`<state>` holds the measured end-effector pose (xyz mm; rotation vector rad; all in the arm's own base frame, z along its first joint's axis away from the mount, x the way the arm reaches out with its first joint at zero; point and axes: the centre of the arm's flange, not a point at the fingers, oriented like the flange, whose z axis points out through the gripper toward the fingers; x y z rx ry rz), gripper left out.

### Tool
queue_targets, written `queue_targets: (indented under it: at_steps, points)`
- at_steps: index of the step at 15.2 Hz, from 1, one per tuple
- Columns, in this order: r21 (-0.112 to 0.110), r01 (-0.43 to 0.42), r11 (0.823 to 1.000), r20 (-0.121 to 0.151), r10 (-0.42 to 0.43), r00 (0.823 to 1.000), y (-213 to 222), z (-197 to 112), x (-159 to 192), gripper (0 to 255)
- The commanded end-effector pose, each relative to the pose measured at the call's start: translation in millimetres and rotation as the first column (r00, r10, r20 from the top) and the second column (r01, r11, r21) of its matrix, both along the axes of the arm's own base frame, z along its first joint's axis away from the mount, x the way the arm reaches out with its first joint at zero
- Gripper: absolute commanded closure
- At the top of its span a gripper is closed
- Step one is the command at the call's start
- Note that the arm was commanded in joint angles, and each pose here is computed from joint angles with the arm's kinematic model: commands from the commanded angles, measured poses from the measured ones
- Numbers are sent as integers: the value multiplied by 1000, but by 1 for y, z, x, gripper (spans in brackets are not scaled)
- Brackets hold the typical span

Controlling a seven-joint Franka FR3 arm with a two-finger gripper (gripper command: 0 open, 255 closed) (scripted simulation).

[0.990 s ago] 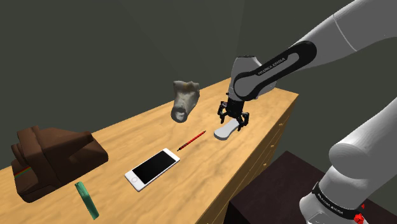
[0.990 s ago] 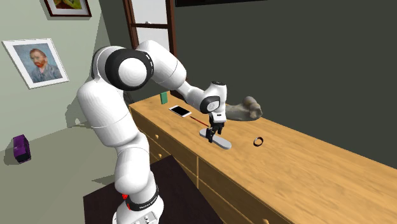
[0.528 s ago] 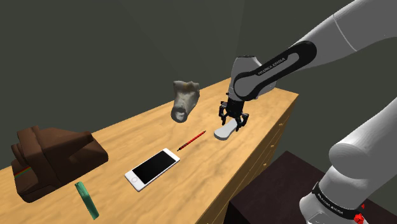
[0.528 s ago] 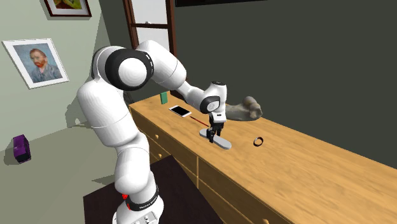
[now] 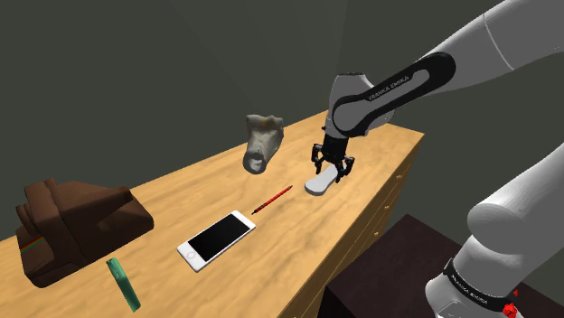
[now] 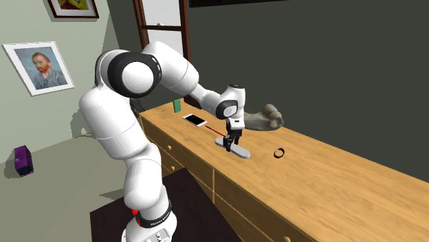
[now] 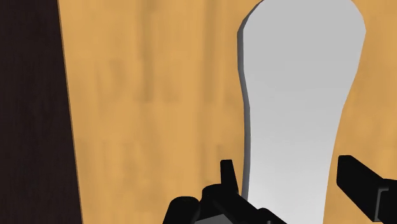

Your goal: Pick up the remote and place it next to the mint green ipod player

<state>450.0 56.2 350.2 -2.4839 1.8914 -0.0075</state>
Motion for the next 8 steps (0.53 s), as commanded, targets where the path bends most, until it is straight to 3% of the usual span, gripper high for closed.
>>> queue_targets:
  at_steps: [1,8]
  points:
    - [0,0,1000,0,0,1000,0,10,0,255]
    - [0,0,1000,0,0,1000,0,47,0,255]
